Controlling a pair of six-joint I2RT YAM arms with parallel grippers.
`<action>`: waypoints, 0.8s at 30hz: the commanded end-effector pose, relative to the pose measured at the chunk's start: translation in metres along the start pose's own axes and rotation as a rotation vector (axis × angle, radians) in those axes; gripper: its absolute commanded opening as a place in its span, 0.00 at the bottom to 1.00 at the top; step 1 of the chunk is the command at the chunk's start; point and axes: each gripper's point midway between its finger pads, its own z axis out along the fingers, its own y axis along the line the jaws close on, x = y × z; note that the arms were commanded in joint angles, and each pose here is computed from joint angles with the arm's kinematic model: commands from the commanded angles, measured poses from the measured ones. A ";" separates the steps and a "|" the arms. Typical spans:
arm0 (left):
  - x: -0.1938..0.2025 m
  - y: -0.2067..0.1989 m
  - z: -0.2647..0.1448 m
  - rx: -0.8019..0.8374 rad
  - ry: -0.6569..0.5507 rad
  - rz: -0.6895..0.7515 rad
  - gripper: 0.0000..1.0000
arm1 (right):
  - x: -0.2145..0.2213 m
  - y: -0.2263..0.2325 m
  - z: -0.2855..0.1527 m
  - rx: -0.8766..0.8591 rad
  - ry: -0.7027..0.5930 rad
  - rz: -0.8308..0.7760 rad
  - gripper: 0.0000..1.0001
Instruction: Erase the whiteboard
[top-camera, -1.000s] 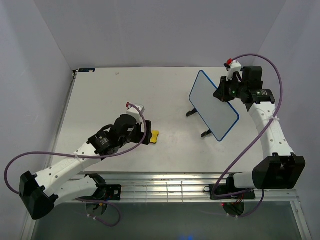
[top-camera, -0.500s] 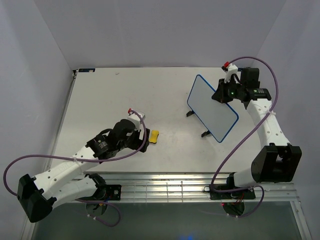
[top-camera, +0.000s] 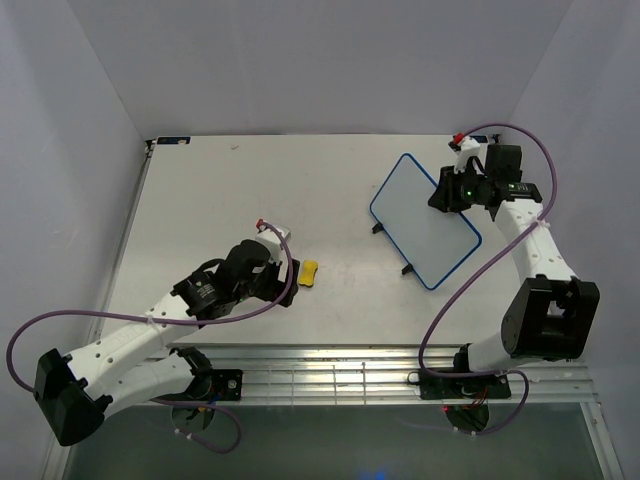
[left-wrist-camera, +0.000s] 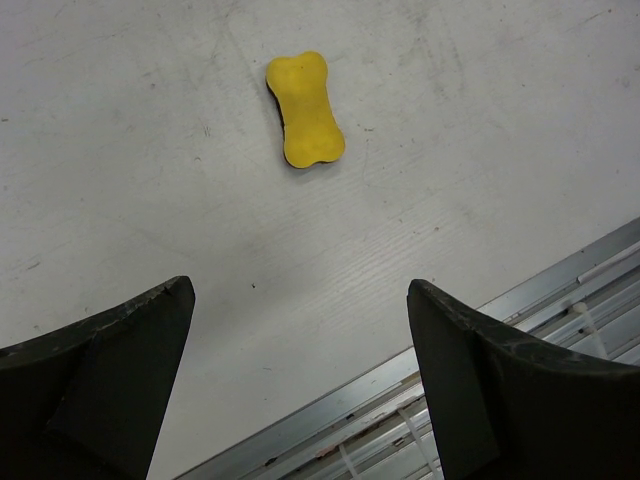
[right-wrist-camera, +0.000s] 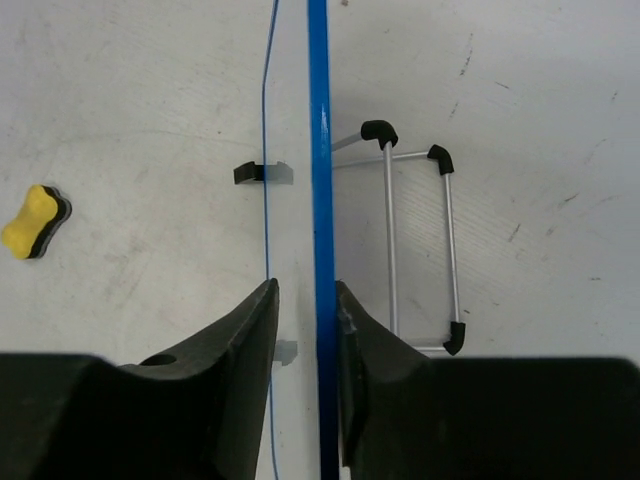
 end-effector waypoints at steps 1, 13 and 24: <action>-0.001 -0.002 -0.001 0.018 -0.012 0.004 0.98 | -0.003 -0.012 0.003 0.039 -0.012 -0.048 0.36; 0.004 -0.004 0.003 0.029 0.012 0.011 0.98 | 0.010 -0.054 0.016 0.198 0.088 -0.060 0.52; 0.005 -0.003 0.005 0.022 0.016 0.014 0.98 | 0.014 -0.065 0.027 0.212 0.121 -0.059 0.79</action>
